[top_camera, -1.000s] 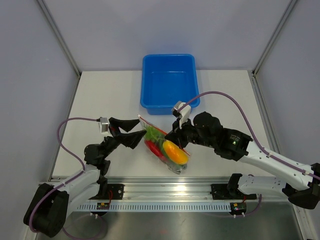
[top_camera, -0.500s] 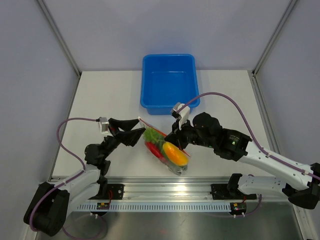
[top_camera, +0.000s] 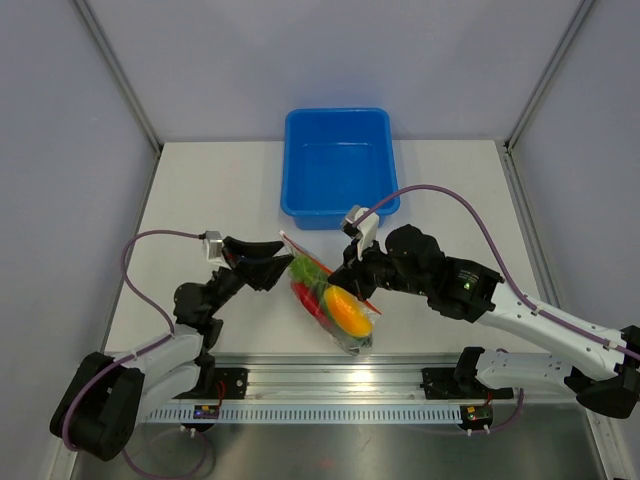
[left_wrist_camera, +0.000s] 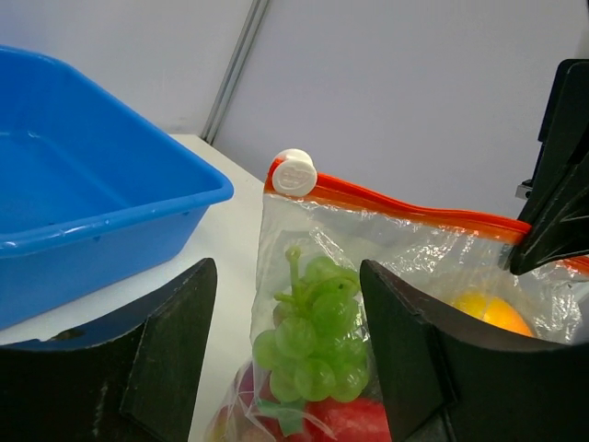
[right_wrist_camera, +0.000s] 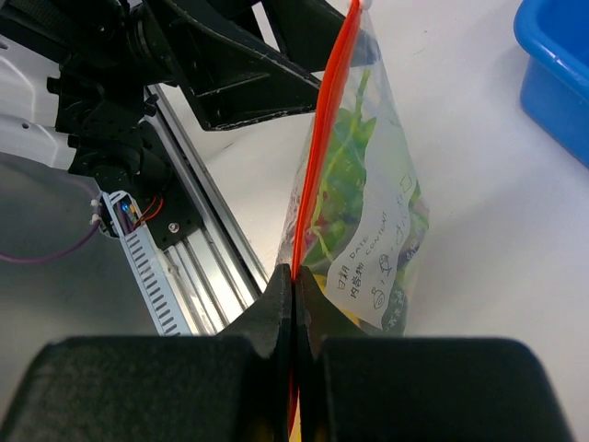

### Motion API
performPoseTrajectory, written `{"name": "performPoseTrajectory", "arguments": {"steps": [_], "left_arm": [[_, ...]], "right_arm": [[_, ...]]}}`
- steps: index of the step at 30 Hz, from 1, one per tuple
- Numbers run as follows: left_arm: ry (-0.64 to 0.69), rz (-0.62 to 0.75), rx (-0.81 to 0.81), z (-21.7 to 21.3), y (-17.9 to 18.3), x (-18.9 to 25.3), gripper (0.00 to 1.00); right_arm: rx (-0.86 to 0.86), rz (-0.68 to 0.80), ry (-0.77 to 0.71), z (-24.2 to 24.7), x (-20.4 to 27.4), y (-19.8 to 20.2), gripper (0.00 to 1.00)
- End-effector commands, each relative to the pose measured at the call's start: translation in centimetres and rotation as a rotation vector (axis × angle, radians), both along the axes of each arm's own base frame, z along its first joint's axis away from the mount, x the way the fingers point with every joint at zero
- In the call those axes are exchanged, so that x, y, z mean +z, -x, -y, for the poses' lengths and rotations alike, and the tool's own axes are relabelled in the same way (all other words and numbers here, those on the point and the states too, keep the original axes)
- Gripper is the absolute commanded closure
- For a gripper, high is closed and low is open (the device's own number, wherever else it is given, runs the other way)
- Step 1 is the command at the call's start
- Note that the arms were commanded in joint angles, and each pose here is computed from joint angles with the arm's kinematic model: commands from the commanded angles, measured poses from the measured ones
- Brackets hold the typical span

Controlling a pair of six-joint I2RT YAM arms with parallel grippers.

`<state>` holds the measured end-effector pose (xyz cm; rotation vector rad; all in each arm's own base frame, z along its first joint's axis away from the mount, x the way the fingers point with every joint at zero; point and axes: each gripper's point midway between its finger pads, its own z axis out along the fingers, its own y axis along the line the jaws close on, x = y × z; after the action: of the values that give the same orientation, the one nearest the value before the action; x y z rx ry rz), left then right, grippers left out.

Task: Open the zip-top bag and remove the fake food
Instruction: Pick up the zipper food storage bag at the center of the board.

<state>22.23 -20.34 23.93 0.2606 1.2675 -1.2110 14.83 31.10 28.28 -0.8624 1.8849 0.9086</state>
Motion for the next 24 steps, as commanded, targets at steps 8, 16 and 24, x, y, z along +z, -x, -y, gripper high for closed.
{"name": "performPoseTrajectory", "arguments": {"steps": [8,16,24], "left_arm": [[0.139,0.394,-0.038,-0.8,3.7,8.8,0.86],[0.133,0.364,0.005,-1.2,3.0,8.2,0.46],[0.144,0.386,0.101,-2.5,2.7,7.5,0.11]], "right_arm": [[0.019,0.039,-0.122,-1.4,3.1,-0.3,1.0],[0.013,0.044,-0.121,-1.4,3.1,-0.4,1.0],[0.055,0.045,-0.143,-1.5,3.9,0.3,1.0]]}}
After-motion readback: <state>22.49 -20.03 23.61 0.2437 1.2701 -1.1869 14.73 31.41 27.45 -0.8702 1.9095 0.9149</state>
